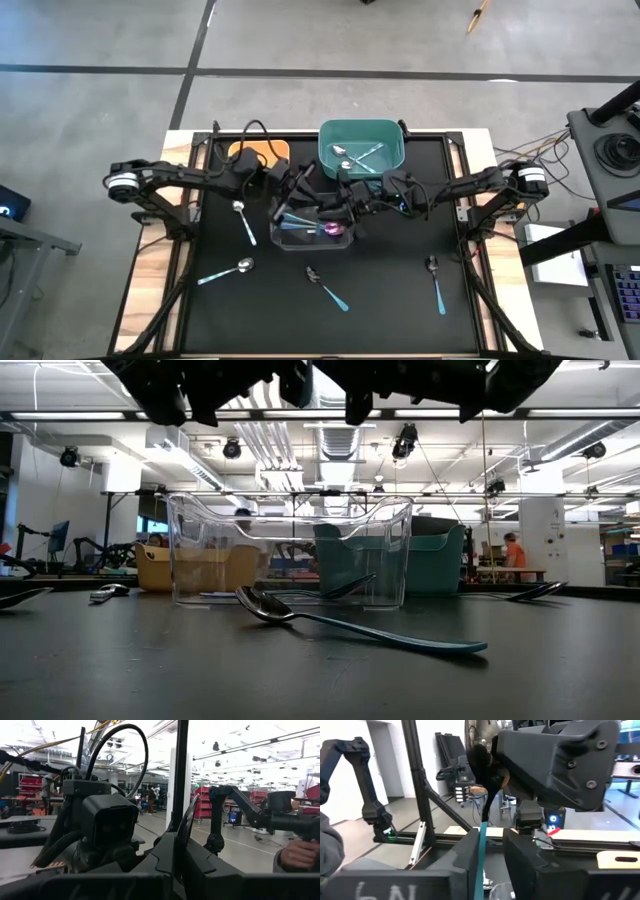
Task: Sort silverware by color (type)
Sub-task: Put the blue spoon into the yellow bin
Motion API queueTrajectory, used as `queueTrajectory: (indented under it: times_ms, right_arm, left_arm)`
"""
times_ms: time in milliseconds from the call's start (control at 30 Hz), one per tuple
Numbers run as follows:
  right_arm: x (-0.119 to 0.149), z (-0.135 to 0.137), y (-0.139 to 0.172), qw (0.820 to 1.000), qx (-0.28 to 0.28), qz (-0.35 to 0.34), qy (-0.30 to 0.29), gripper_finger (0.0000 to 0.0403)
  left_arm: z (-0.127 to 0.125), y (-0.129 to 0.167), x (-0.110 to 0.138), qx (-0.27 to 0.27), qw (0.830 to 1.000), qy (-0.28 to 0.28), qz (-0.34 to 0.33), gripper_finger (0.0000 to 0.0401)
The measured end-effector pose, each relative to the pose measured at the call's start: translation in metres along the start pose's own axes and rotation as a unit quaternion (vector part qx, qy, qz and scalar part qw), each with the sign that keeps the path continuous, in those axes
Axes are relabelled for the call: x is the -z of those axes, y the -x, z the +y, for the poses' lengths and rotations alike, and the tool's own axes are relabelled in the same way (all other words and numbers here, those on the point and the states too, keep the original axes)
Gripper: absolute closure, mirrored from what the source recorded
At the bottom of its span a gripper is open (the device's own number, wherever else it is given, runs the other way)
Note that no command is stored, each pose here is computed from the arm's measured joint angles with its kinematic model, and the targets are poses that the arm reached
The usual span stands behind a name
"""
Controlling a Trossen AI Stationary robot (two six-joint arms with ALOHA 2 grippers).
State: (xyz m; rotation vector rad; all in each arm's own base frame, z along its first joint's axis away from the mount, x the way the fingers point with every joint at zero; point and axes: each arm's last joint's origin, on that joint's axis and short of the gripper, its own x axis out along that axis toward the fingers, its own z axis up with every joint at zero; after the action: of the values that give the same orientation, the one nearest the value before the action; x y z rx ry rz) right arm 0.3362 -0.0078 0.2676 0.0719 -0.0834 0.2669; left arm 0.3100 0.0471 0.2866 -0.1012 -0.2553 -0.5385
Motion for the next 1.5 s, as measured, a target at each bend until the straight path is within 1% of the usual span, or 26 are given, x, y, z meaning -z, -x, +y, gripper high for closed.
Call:
queueTrajectory:
  times_ms: [233,367,533,633,767,867,967,1033,1100,1200,1267,1300,1367,1500]
  right_arm:
    - [0.0,-0.013,0.004,0.999,0.027,0.007,-0.017,0.0284]
    - [0.0,-0.022,0.008,0.999,0.04,0.008,-0.026,0.028]
    - [-0.001,-0.032,0.012,0.998,0.054,0.008,-0.03,0.028]
    - [-0.002,-0.039,0.015,0.997,0.069,0.014,-0.035,0.028]
    - [-0.001,-0.048,0.02,0.993,0.107,0.028,-0.04,0.028]
    - [-0.001,-0.054,0.024,0.992,0.121,0.033,-0.033,0.028]
    - [-0.001,-0.06,0.027,0.991,0.131,0.034,-0.021,0.028]
    - [-0.002,-0.065,0.03,0.99,0.139,0.034,-0.017,0.028]
    - [-0.003,-0.071,0.033,0.988,0.149,0.033,-0.015,0.028]
    - [-0.004,-0.082,0.04,0.985,0.168,0.033,-0.009,0.028]
    - [-0.005,-0.089,0.045,0.983,0.182,0.032,-0.004,0.028]
    - [-0.005,-0.093,0.047,0.981,0.19,0.032,0.0,0.028]
    - [-0.006,-0.101,0.053,0.977,0.209,0.033,0.01,0.028]
    - [-0.013,-0.119,0.064,0.97,0.24,0.028,0.017,0.028]
  left_arm:
    - [0.005,0.013,-0.004,-0.018,1.0,0.014,0.001,0.0401]
    - [0.009,0.022,-0.008,-0.036,0.999,0.027,0.002,0.0401]
    - [0.014,0.032,-0.012,-0.06,0.997,0.043,0.019,0.0401]
    - [0.019,0.042,-0.016,-0.087,0.994,0.06,0.038,0.0401]
    - [0.025,0.062,-0.022,-0.138,0.985,0.077,0.075,0.0401]
    - [0.03,0.081,-0.026,-0.207,0.97,0.075,0.104,0.0401]
    - [0.034,0.105,-0.03,-0.285,0.945,0.07,0.141,0.0401]
    - [0.037,0.122,-0.032,-0.341,0.923,0.078,0.161,0.0401]
    - [0.038,0.138,-0.037,-0.397,0.898,0.085,0.166,0.0401]
    - [0.04,0.158,-0.045,-0.475,0.861,0.083,0.161,0.0401]
    - [0.041,0.167,-0.05,-0.514,0.841,0.08,0.148,0.0401]
    - [0.041,0.169,-0.051,-0.528,0.834,0.074,0.142,0.0401]
    - [0.041,0.171,-0.055,-0.547,0.826,0.056,0.128,0.0401]
    - [0.043,0.172,-0.06,-0.56,0.82,0.023,0.114,0.0401]
